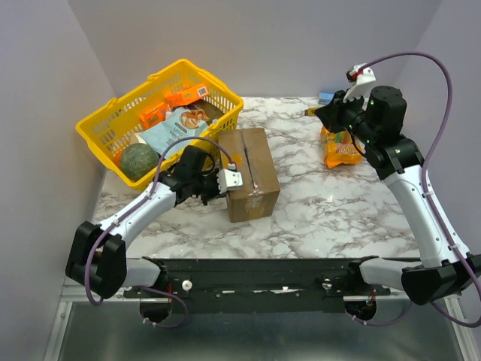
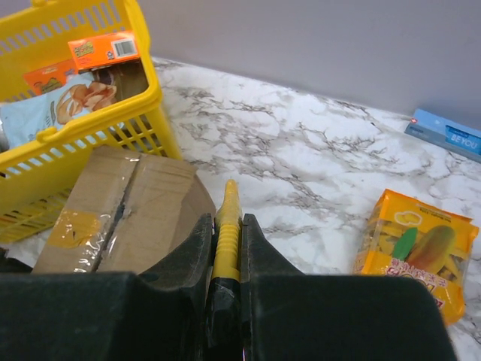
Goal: Unpack the express box
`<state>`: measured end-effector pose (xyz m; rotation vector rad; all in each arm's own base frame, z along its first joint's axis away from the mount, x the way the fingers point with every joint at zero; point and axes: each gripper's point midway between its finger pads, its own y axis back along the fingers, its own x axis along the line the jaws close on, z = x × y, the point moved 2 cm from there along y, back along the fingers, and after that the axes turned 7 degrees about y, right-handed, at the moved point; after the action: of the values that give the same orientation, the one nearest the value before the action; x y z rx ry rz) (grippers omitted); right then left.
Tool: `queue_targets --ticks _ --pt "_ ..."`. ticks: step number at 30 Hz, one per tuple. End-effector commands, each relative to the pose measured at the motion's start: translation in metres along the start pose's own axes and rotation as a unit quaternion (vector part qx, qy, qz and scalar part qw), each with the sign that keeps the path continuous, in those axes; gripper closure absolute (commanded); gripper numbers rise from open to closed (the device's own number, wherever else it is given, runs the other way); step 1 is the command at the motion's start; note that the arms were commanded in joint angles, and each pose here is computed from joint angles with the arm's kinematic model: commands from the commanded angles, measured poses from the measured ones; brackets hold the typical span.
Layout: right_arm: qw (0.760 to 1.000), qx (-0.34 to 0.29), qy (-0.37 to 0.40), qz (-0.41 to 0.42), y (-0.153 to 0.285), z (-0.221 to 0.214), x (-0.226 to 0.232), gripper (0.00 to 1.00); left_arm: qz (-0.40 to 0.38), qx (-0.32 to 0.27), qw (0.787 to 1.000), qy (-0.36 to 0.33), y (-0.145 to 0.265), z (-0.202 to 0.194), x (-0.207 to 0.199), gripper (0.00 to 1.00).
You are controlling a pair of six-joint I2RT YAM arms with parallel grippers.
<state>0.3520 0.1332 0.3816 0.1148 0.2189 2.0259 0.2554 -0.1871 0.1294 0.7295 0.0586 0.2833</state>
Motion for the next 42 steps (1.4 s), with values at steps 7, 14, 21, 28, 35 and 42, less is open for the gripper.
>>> queue_targets --ticks 7,14,21,28,35,42 --pt "0.999 0.021 0.035 0.004 0.012 -0.027 0.0 1.0 -0.032 -0.167 0.981 -0.097 -0.07 0.099 -0.046 1.0" --pt "0.995 0.003 0.08 0.066 0.023 -0.018 0.017 1.0 0.003 -0.145 0.989 0.008 -0.022 0.113 -0.044 0.74" --pt "0.986 0.006 0.127 0.112 0.027 -0.009 0.026 1.0 0.167 -0.19 0.965 0.066 0.039 0.169 0.01 0.29" --pt "0.988 -0.009 0.133 0.08 0.024 0.005 0.016 1.0 0.175 -0.143 0.931 0.286 0.026 0.152 0.069 0.23" --pt "0.988 -0.008 0.133 0.077 0.029 0.0 0.016 0.99 0.219 -0.104 0.913 0.329 0.013 0.135 0.108 0.13" --pt "0.989 -0.002 0.122 0.089 0.031 -0.007 0.022 0.99 0.233 -0.042 0.908 0.345 0.0 0.105 0.116 0.09"
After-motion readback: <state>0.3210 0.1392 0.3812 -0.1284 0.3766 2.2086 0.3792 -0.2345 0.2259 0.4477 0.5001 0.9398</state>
